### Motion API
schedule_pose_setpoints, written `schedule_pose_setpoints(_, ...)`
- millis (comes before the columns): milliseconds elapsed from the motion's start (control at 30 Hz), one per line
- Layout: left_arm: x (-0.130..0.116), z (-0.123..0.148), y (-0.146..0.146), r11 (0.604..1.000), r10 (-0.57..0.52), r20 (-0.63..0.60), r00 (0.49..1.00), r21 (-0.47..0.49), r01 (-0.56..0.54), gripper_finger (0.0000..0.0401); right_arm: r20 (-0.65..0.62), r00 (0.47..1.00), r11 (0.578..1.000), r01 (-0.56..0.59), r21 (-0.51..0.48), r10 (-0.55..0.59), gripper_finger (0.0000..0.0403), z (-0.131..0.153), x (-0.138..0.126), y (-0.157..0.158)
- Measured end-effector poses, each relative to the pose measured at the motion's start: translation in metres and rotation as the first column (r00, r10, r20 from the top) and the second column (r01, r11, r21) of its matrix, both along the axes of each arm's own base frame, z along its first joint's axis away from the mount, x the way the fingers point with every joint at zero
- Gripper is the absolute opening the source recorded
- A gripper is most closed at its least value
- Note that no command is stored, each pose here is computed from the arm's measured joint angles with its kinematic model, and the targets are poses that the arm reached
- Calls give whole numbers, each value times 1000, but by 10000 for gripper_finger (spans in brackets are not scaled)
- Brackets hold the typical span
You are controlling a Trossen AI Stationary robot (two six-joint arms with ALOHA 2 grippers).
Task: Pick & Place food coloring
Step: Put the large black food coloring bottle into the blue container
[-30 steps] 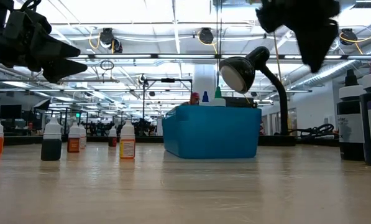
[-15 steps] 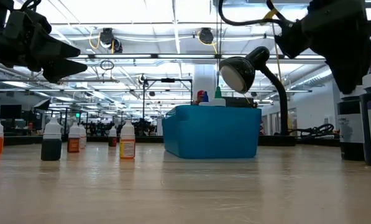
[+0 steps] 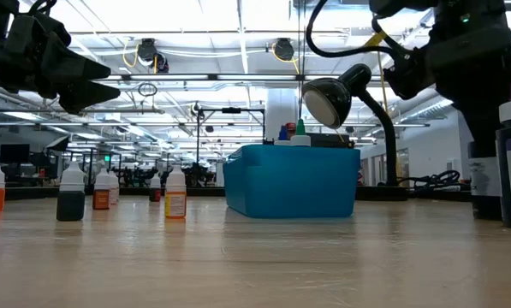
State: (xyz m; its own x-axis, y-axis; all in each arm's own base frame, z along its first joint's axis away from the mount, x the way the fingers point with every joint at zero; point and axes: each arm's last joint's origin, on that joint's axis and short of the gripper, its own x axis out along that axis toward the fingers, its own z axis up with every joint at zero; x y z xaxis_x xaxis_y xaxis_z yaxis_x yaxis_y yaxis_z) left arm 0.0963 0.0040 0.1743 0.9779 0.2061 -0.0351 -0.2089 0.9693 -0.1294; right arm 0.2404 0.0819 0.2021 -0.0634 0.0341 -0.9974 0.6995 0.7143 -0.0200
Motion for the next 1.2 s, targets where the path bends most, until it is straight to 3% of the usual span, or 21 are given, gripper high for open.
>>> schedule_pose_setpoints(100, 0, 0, 0, 1000, 0, 0, 1000, 0, 0, 308, 28, 998, 999, -48, 8, 48, 136, 0, 2, 1)
schedule_pose_setpoints(133, 0, 0, 0, 1000, 0, 0, 1000, 0, 0, 308, 44, 997, 998, -68, 9, 67, 134, 0, 4, 1)
schedule_pose_setpoints(367, 0, 0, 0, 1000, 0, 0, 1000, 0, 0, 308, 146, 971, 980, -177, -95, 189, 134, 12, 13, -2)
schedule_pose_setpoints(567, 0, 0, 0, 1000, 0, 0, 1000, 0, 0, 308, 223, 939, 955, -217, -202, 261, 134, 46, 24, -9)
schedule_pose_setpoints(733, 0, 0, 0, 1000, 0, 0, 1000, 0, 0, 308, 318, 871, 912, -284, -296, 375, 134, 78, 39, -15)
schedule_pose_setpoints(933, 0, 0, 0, 1000, 0, 0, 1000, 0, 0, 308, 388, 801, 877, -330, -349, 456, 134, 100, 55, -26)
schedule_pose_setpoints(1200, 0, 0, 0, 1000, 0, 0, 1000, 0, 0, 308, 323, 785, 843, -440, -308, 528, 134, 91, 86, -35)
